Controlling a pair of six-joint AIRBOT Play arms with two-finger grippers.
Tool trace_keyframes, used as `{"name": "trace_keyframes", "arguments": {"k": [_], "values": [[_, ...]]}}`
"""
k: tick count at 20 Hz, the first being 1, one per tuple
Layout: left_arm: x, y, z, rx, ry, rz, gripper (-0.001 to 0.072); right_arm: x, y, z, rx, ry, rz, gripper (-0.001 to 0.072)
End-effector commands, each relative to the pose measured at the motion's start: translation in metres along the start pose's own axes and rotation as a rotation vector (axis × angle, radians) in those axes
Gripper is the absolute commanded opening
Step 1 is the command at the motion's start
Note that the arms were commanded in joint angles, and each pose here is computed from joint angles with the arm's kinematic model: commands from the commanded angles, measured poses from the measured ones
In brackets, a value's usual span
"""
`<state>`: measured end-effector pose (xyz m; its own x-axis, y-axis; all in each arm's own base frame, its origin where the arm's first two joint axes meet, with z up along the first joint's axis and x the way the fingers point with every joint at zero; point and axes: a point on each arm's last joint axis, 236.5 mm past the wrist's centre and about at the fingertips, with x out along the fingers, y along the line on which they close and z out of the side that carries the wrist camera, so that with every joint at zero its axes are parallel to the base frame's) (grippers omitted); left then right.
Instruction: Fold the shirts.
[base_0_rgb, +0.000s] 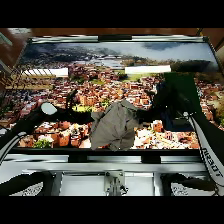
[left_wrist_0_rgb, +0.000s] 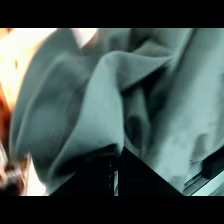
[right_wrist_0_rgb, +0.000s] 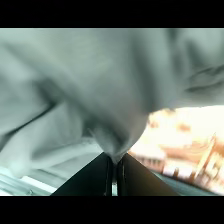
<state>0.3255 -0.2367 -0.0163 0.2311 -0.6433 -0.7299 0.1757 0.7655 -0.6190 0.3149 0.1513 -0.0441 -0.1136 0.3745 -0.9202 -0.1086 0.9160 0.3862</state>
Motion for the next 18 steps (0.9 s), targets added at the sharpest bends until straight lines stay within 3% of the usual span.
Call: {"name": "trace_keyframes", "arguments": {"k": [1, 5, 8, 10, 14, 18], "values": [[-0.078, -0.022, 0.063, 0.195, -0.174, 0.044, 0.0034, -0.099, 0.04, 0.052, -0.226, -0.305, -0.019, 0.005], [-0.264, -0.101, 0.158, 0.429, -0.636, 0.12, 0.0034, -0.322, 0.101, 0.099, -0.415, -0.996, -0.154, 0.005], [-0.42, -0.17, 0.17, 0.562, -0.997, 0.173, 0.0035, -0.477, 0.15, 0.063, -0.486, -1.494, -0.156, 0.005], [-0.493, -0.204, 0.154, 0.63, -1.169, 0.222, 0.0035, -0.535, 0.168, 0.028, -0.508, -1.689, -0.138, 0.005], [-0.541, -0.206, 0.123, 0.646, -1.254, 0.359, 0.0035, -0.565, 0.169, -0.003, -0.509, -1.79, -0.174, 0.005], [-0.489, -0.118, 0.106, 0.505, -0.908, 0.553, 0.0034, -0.549, 0.161, 0.007, -0.494, -1.719, -0.195, 0.005]]}}
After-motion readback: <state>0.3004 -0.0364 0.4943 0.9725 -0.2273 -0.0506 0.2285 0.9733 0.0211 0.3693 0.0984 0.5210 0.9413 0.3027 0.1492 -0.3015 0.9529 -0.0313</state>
